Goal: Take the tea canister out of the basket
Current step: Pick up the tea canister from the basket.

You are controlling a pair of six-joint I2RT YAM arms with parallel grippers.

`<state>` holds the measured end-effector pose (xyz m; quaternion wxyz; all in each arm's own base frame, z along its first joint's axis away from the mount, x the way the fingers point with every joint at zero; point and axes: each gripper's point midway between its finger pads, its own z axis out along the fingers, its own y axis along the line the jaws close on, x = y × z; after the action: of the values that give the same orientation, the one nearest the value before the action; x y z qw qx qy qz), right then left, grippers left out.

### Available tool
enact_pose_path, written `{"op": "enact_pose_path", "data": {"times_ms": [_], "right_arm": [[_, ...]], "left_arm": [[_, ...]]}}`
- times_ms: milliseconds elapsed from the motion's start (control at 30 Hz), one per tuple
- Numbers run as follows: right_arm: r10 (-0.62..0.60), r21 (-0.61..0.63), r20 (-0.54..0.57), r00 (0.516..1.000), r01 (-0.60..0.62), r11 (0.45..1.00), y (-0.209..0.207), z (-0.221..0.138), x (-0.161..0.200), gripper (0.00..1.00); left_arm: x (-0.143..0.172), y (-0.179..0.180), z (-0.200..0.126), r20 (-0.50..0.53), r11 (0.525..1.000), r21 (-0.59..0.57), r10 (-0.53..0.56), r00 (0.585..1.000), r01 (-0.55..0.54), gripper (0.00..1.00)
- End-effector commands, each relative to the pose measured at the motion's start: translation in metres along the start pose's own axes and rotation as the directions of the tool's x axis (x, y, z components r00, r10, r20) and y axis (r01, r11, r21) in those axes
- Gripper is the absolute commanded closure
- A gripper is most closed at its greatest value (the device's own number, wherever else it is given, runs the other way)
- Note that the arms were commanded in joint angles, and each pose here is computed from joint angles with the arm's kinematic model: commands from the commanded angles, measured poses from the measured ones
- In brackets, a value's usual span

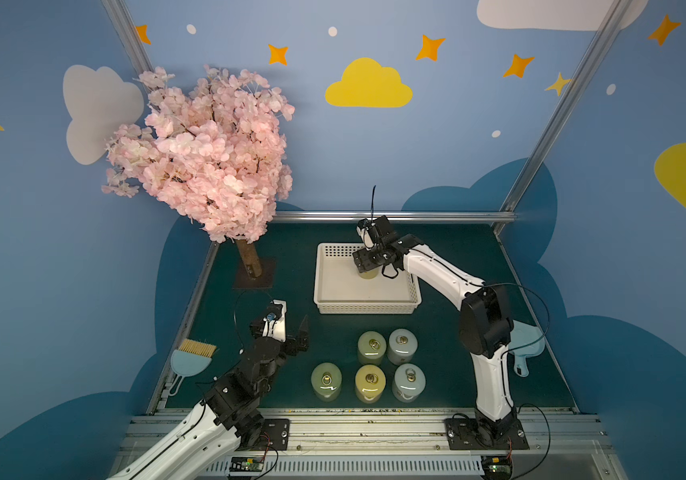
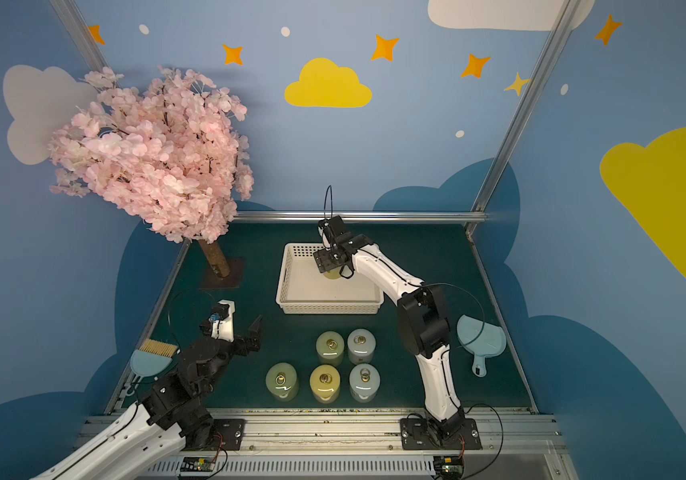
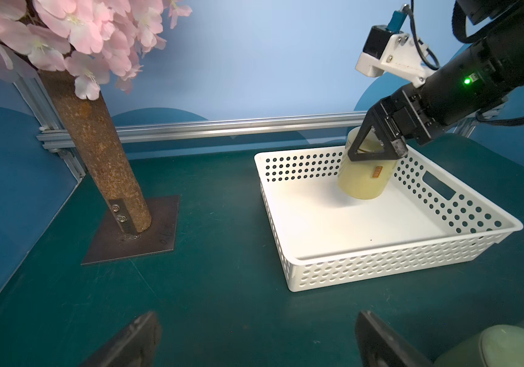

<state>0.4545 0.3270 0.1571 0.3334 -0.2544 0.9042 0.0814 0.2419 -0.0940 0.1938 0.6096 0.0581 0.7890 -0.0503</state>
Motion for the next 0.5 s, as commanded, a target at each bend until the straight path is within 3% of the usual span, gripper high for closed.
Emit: {"op": "enact_pose_path", "data": {"times_ms": [0, 467], "right_arm": [[0.003, 0.01, 0.134, 0.991, -0.005, 1.0, -0.001, -0.041, -0.035, 0.43], [0.02, -0.037, 0.157, 0.987, -0.014, 0.999, 0.015, -0.082, -0.022, 0.43]], "left_arm": [[-0.003, 0.0, -0.001, 0.017, 1.0, 0.007, -0.006, 1.0, 0.006, 0.0], [-0.002, -0.001, -0.001, 0.015, 1.0, 0.012, -0.005, 1.0, 0.005, 0.0]]}}
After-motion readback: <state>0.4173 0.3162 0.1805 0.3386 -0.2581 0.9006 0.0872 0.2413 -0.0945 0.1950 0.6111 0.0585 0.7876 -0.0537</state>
